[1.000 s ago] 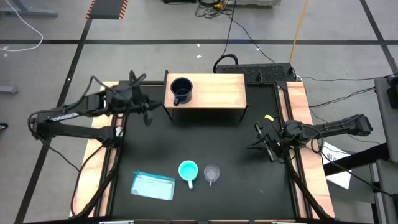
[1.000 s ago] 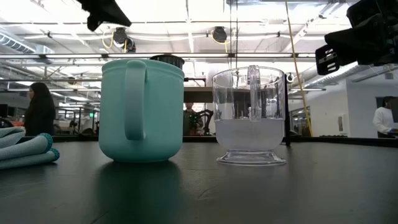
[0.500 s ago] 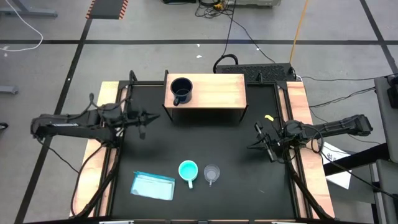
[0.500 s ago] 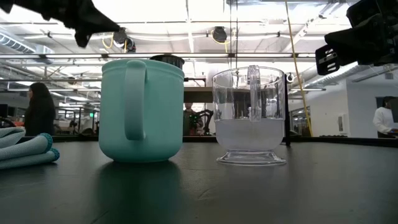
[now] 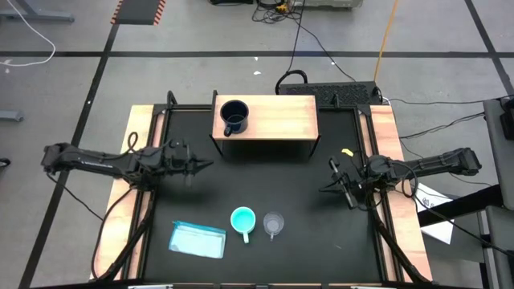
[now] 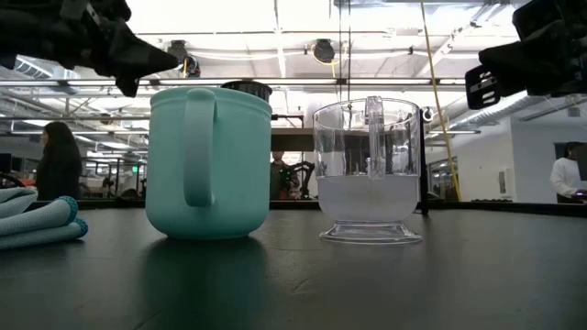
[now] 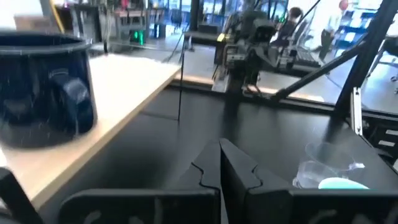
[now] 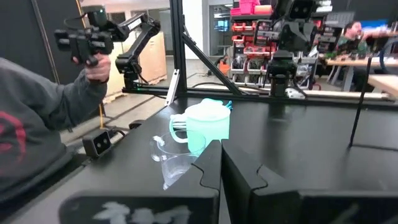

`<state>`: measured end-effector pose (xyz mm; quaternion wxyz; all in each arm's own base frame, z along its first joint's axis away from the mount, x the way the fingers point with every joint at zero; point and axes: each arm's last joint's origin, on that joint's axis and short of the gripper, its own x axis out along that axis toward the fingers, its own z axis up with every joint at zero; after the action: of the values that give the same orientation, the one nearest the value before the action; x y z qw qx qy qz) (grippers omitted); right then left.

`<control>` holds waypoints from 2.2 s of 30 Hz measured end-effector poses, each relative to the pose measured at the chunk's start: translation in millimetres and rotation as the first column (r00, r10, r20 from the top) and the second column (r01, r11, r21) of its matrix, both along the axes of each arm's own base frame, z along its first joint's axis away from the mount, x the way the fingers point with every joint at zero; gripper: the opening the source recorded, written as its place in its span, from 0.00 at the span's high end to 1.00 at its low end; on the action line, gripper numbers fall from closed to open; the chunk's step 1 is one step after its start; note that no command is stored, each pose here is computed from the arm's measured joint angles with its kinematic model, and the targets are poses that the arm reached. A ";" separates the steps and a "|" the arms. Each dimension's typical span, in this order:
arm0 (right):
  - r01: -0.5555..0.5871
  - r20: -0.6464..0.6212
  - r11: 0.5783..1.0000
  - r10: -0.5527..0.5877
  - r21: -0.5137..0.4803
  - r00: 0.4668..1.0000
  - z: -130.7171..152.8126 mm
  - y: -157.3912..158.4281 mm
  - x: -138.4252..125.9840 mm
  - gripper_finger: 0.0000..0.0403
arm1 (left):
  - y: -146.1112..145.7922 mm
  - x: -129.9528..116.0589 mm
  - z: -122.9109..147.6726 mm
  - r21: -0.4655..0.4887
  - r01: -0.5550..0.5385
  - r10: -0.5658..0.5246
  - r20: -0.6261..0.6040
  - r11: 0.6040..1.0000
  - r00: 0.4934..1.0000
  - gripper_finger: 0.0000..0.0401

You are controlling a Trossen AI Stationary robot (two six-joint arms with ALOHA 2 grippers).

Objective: Stack small to large cups/mugs on shelf
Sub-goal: Put the light blue mug on the shelf

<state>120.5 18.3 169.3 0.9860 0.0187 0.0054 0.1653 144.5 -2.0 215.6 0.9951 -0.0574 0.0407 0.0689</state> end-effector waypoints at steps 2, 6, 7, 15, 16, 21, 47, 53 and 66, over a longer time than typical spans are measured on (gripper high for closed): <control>0.000 0.013 0.999 0.001 -0.037 1.000 0.0 0.0 0.0 1.00 | -1.4 -1.3 -3.5 0.028 0.013 -0.013 0.013 1.000 1.000 1.00; 0.000 0.024 0.997 0.001 -0.071 1.000 -0.1 0.0 0.0 1.00 | -0.9 -5.6 -6.6 0.068 0.000 -0.002 0.031 0.998 1.000 1.00; 0.001 0.025 0.997 0.001 -0.073 1.000 0.0 0.0 0.0 1.00 | -0.5 -7.1 -7.0 0.082 -0.007 0.005 0.025 0.997 1.000 1.00; 0.001 0.026 0.997 0.001 -0.075 1.000 0.0 0.0 0.0 1.00 | 1.5 -24.9 0.6 0.115 -0.044 0.035 0.081 0.992 0.996 1.00; 0.001 0.026 0.997 0.001 -0.075 1.000 -0.1 0.0 0.0 1.00 | 1.5 -26.7 1.7 0.115 -0.045 0.034 0.090 0.992 0.995 1.00; 0.000 0.025 0.997 0.001 -0.075 1.000 -0.2 0.0 0.0 1.00 | 2.3 -32.1 -4.2 0.119 -0.067 0.053 0.113 0.991 0.992 1.00; 0.004 0.059 0.995 0.002 -0.101 0.998 2.1 0.0 0.0 1.00 | -15.0 -29.4 -48.5 0.239 0.367 -0.386 0.036 0.899 0.922 1.00; 0.004 0.058 0.995 0.002 -0.101 0.998 2.2 0.0 0.0 1.00 | -15.0 -29.4 -48.3 0.230 0.367 -0.385 0.040 0.901 0.922 1.00; 0.004 0.059 0.995 0.002 -0.101 0.998 2.2 0.0 0.0 1.00 | -22.1 -22.4 -46.3 0.046 0.404 -0.406 0.071 0.914 0.911 1.00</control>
<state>120.5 18.3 171.5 0.9855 -0.0363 -0.0152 0.1649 122.1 -24.1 169.3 0.9894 -0.0353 0.0112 -0.1404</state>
